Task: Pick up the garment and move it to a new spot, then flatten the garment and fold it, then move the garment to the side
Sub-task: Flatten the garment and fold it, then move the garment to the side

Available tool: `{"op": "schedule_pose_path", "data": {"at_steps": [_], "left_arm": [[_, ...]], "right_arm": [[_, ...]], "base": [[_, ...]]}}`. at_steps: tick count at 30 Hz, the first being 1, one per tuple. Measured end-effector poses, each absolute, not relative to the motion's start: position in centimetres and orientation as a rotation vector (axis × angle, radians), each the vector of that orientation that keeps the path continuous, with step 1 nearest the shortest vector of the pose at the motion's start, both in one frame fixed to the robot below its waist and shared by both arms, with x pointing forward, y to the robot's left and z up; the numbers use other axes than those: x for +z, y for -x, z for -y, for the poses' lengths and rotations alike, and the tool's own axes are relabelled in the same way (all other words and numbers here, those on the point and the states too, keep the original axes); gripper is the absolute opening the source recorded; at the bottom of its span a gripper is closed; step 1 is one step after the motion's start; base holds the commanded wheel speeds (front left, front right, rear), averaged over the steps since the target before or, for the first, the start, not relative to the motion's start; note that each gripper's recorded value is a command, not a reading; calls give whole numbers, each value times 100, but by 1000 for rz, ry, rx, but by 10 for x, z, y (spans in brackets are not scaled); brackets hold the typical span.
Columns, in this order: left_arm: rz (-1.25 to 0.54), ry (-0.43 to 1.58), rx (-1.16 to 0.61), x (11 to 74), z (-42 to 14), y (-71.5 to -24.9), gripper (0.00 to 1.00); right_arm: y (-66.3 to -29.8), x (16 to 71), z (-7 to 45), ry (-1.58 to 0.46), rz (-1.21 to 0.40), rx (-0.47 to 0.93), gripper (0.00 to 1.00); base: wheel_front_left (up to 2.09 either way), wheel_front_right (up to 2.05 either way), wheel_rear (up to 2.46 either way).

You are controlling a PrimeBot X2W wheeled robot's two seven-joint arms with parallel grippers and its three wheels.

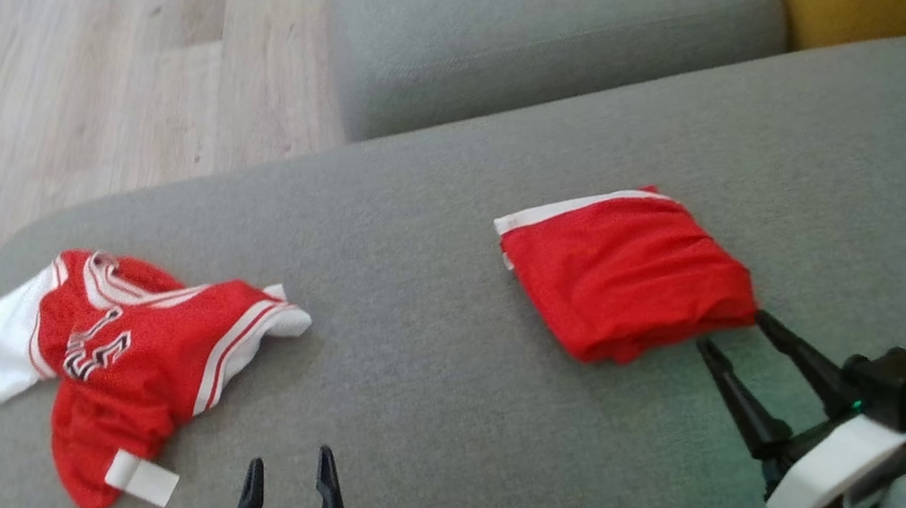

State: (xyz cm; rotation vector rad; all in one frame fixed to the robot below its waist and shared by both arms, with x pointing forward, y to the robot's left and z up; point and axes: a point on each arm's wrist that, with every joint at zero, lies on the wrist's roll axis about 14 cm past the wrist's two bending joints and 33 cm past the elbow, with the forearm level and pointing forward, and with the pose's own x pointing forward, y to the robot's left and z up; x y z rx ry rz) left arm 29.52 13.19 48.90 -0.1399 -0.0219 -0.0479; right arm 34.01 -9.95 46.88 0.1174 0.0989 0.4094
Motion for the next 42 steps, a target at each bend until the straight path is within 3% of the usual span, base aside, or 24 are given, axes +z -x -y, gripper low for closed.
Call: {"op": "schedule_pose_path", "data": {"at_steps": [13, 42], "left_arm": [[68, 99, -20, 499, -140, -269, 100], [88, 24, -26, 504, -139, -259, 100]], "right_arm": [[-313, 474, 136, -67, -34, 278, 100], [-304, 454, 130, -101, -93, 263, 100]], "base": [[0, 0, 0], [0, 0, 0]]}}
